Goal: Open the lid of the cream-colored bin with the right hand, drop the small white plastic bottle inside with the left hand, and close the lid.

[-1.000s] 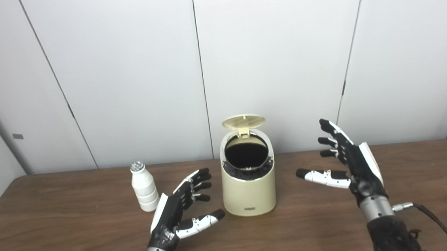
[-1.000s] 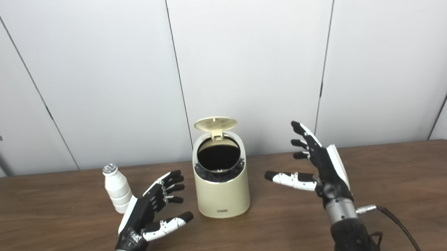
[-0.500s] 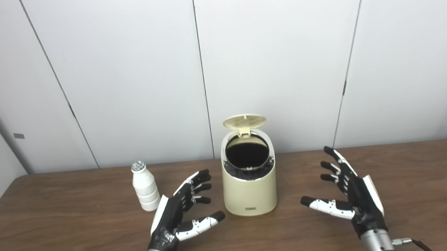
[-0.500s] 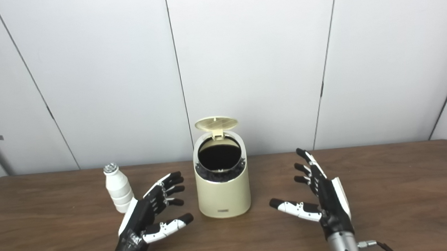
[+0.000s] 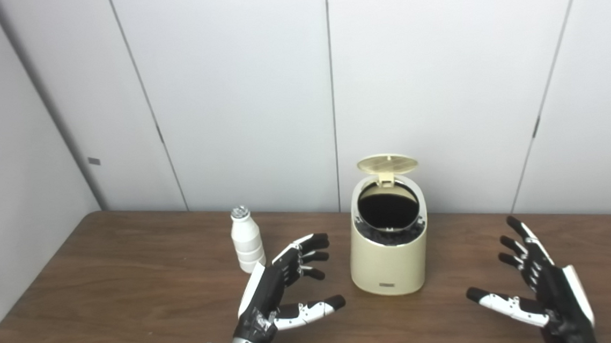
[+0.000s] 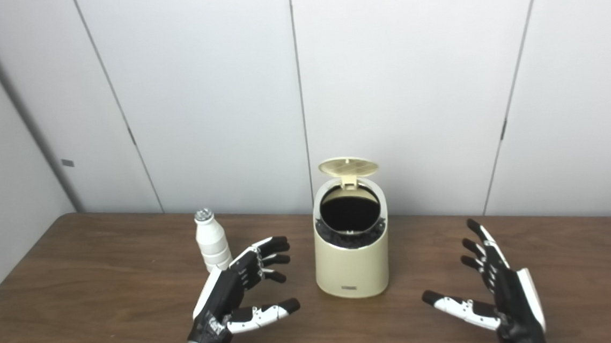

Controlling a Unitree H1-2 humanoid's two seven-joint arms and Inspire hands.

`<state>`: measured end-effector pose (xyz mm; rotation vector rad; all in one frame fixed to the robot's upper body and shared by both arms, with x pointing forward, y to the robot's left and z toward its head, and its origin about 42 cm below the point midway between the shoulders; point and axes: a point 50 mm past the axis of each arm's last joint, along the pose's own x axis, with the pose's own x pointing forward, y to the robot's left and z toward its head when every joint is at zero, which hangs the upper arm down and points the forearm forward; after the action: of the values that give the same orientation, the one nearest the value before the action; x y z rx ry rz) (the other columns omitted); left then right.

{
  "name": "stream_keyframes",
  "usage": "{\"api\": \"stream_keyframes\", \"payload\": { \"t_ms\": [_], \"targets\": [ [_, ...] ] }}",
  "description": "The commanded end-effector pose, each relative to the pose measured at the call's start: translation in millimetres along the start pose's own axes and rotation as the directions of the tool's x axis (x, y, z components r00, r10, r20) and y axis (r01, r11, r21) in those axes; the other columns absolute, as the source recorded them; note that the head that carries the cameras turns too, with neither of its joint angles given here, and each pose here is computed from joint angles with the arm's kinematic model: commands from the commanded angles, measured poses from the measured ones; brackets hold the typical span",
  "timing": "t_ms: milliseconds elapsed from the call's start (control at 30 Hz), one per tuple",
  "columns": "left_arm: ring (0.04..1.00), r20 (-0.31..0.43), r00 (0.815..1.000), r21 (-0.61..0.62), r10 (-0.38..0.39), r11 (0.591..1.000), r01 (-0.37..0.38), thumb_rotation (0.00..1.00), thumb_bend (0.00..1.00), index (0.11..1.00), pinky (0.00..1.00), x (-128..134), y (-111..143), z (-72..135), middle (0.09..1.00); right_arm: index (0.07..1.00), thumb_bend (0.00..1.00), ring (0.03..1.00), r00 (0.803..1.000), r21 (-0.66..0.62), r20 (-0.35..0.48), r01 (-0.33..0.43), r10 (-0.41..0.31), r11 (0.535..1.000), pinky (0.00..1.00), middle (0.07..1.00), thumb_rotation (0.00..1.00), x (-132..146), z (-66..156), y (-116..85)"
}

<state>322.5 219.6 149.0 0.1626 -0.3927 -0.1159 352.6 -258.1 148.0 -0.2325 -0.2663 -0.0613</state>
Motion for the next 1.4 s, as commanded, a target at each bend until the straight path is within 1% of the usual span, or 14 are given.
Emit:
{"api": "stream_keyframes", "payload": {
  "t_ms": [0, 67, 133, 233, 367, 433, 500, 600, 767, 867, 1000, 1100, 1267, 1367],
  "targets": [
    [0.67, 0.09, 0.99, 0.023, 0.112, 0.993, -0.114, 0.02, 0.67, 0.788, 0.57, -2, 11, 20, 0.75, 0.933, 0.78, 0.879, 0.995, 0.004, 0.1, 0.006, -0.007, 1.0, 0.81, 0.975, 0.09, 9, 20, -4],
    [0.655, 0.088, 0.977, 0.04, 0.195, 0.979, -0.199, 0.03, 0.67, 0.773, 0.56, -11, 18, 25, 0.727, 0.929, 0.77, 0.871, 0.995, 0.009, 0.098, 0.005, -0.006, 1.0, 0.79, 0.973, 0.06, 8, 25, -5],
    [0.642, 0.094, 0.959, 0.072, 0.268, 0.959, -0.275, 0.04, 0.67, 0.76, 0.54, -19, 25, 28, 0.711, 0.925, 0.76, 0.863, 0.995, 0.014, 0.095, 0.004, -0.005, 1.0, 0.78, 0.968, 0.05, 6, 31, -4],
    [0.604, 0.097, 0.937, 0.11, 0.336, 0.932, -0.345, 0.04, 0.67, 0.742, 0.5, -25, 31, 31, 0.678, 0.92, 0.75, 0.862, 0.996, 0.017, 0.089, 0.004, -0.005, 1.0, 0.78, 0.964, 0.05, 5, 37, -3],
    [0.523, 0.097, 0.909, 0.141, 0.405, 0.899, -0.415, 0.0, 0.68, 0.709, 0.44, -31, 42, 32, 0.587, 0.913, 0.74, 0.857, 0.996, 0.013, 0.084, 0.001, -0.002, 1.0, 0.76, 0.961, 0.01, 4, 45, -2],
    [0.513, 0.099, 0.893, 0.169, 0.439, 0.877, -0.45, 0.0, 0.68, 0.695, 0.43, -33, 48, 31, 0.578, 0.914, 0.73, 0.854, 0.997, 0.007, 0.083, -0.001, 0.0, 1.0, 0.76, 0.962, 0.0, 3, 48, -1],
    [0.519, 0.101, 0.878, 0.2, 0.467, 0.855, -0.478, 0.0, 0.67, 0.69, 0.43, -34, 52, 31, 0.59, 0.913, 0.73, 0.855, 0.997, 0.008, 0.081, 0.0, -0.001, 1.0, 0.76, 0.96, 0.0, 3, 51, 0],
    [0.559, 0.104, 0.857, 0.235, 0.504, 0.825, -0.514, 0.03, 0.68, 0.69, 0.49, -33, 59, 30, 0.622, 0.917, 0.72, 0.861, 0.997, 0.01, 0.077, -0.003, 0.002, 1.0, 0.77, 0.964, 0.0, 3, 55, 1],
    [0.67, 0.083, 0.833, 0.225, 0.547, 0.804, -0.551, 0.08, 0.7, 0.724, 0.56, -26, 65, 21, 0.717, 0.918, 0.71, 0.865, 0.996, 0.015, 0.086, -0.011, 0.009, 1.0, 0.77, 0.969, 0.0, 3, 57, 2],
    [0.756, 0.068, 0.836, 0.204, 0.544, 0.813, -0.546, 0.09, 0.71, 0.778, 0.62, -19, 68, 17, 0.811, 0.925, 0.71, 0.869, 0.996, 0.012, 0.088, -0.014, 0.013, 1.0, 0.77, 0.968, 0.0, 2, 58, 3],
    [0.81, 0.046, 0.856, 0.248, 0.515, 0.824, -0.509, 0.06, 0.7, 0.849, 0.68, -10, 72, 9, 0.866, 0.944, 0.71, 0.872, 0.996, 0.014, 0.091, -0.012, 0.011, 1.0, 0.78, 0.956, 0.0, 1, 61, 4],
    [0.832, 0.023, 0.868, 0.283, 0.496, 0.83, -0.481, 0.09, 0.7, 0.887, 0.73, -4, 74, 4, 0.883, 0.957, 0.7, 0.875, 0.996, 0.011, 0.094, -0.014, 0.013, 1.0, 0.78, 0.955, 0.0, 1, 62, 4],
    [0.826, -0.014, 0.883, 0.306, 0.47, 0.842, -0.444, 0.08, 0.75, 0.901, 0.71, 6, 77, -5, 0.873, 0.958, 0.7, 0.873, 0.996, 0.007, 0.085, -0.014, 0.013, 1.0, 0.78, 0.952, 0.0, 1, 64, 6],
    [0.815, -0.032, 0.889, 0.336, 0.458, 0.842, -0.422, 0.11, 0.77, 0.898, 0.7, 12, 79, -12, 0.86, 0.952, 0.7, 0.873, 0.997, 0.008, 0.082, -0.015, 0.015, 1.0, 0.78, 0.952, 0.0, 1, 64, 6]
  ]
}}
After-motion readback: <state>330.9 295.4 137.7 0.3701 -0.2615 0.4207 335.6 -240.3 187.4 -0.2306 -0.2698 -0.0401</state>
